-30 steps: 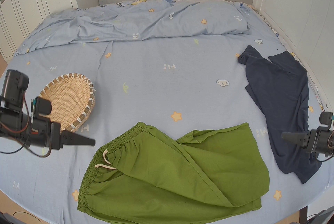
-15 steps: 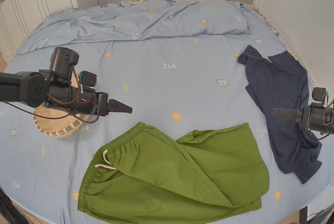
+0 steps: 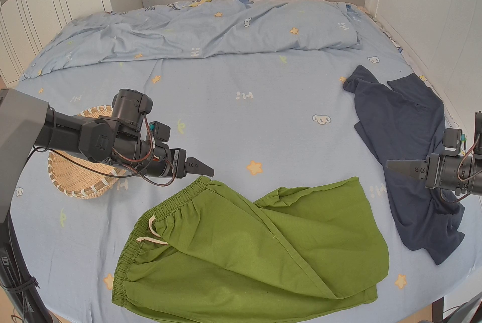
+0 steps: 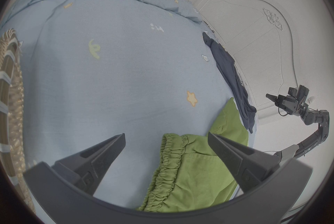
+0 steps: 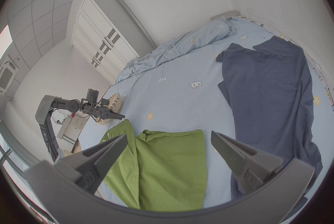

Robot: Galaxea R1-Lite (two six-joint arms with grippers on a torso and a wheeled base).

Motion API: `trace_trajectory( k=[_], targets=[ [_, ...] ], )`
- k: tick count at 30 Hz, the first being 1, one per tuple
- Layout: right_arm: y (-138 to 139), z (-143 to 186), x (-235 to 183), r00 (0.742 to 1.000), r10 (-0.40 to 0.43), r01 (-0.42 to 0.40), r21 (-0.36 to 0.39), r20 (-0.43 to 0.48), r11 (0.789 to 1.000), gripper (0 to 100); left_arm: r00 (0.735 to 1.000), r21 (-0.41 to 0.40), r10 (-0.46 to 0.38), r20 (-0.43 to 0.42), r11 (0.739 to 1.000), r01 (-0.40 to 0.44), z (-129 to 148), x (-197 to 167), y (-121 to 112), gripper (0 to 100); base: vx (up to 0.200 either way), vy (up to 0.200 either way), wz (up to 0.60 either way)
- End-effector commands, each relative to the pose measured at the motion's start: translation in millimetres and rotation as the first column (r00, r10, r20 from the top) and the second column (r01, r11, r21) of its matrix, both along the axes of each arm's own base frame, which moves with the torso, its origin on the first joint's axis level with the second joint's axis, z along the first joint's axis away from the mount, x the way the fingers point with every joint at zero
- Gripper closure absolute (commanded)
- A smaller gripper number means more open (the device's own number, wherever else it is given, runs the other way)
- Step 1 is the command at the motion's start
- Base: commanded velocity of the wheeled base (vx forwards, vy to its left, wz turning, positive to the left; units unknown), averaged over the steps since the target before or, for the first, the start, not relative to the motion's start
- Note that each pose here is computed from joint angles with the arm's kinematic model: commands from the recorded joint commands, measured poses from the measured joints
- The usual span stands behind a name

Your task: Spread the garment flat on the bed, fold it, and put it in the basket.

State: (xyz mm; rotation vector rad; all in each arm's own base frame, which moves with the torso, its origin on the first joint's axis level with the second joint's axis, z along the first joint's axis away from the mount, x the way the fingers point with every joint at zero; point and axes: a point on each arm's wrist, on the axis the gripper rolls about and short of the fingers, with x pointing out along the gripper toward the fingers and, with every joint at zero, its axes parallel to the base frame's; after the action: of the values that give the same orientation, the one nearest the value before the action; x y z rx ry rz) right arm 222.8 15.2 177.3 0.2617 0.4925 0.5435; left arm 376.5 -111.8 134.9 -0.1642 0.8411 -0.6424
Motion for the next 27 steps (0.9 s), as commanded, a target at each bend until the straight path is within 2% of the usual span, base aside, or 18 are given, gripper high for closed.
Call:
trace_trajectory(
  k=[1, 5, 11, 12, 13, 14, 27],
  targets=[
    [2, -1, 1, 1.000, 0.006, -0.006, 0.000, -0.006, 1.000, 0, 0.999, 0.004, -0.002, -0.032, 1.000, 0.002, -13, 5, -2, 0, 0.000, 0.000, 0.00],
    [2, -3, 2, 1.000, 0.008, -0.008, 0.000, -0.013, 1.000, 0, 0.999, 0.008, -0.005, -0.050, 1.000, 0.005, -23, 9, -4, 0, 0.000, 0.000, 0.00],
    [2, -5, 3, 1.000, 0.008, -0.008, 0.000, -0.021, 1.000, 0, 0.997, -0.022, -0.035, -0.063, 0.999, 0.033, -24, 8, -5, 0, 0.000, 0.000, 0.00],
    [2, -7, 7, 1.000, -0.013, 0.013, -0.011, -0.027, 1.000, 0, 0.995, -0.060, -0.070, -0.071, 0.996, 0.066, -22, 6, -5, 0, 0.000, 0.000, 0.00],
    [2, -8, 7, 0.999, -0.020, 0.019, -0.014, -0.025, 1.000, 0, 0.994, -0.063, -0.075, -0.075, 0.996, 0.070, -23, 5, -5, 0, 0.000, 0.000, 0.00],
    [2, -8, 8, 1.000, -0.024, 0.024, -0.016, -0.021, 1.000, 0, 0.994, -0.063, -0.075, -0.076, 0.996, 0.070, -23, 5, -5, 100, 0.000, 0.000, 0.00],
    [2, -9, 9, 1.000, -0.025, 0.025, -0.018, -0.017, 1.000, 0, 0.993, -0.065, -0.083, -0.082, 0.995, 0.078, -22, 2, -6, 100, 0.000, 0.000, 0.00]
  ],
)
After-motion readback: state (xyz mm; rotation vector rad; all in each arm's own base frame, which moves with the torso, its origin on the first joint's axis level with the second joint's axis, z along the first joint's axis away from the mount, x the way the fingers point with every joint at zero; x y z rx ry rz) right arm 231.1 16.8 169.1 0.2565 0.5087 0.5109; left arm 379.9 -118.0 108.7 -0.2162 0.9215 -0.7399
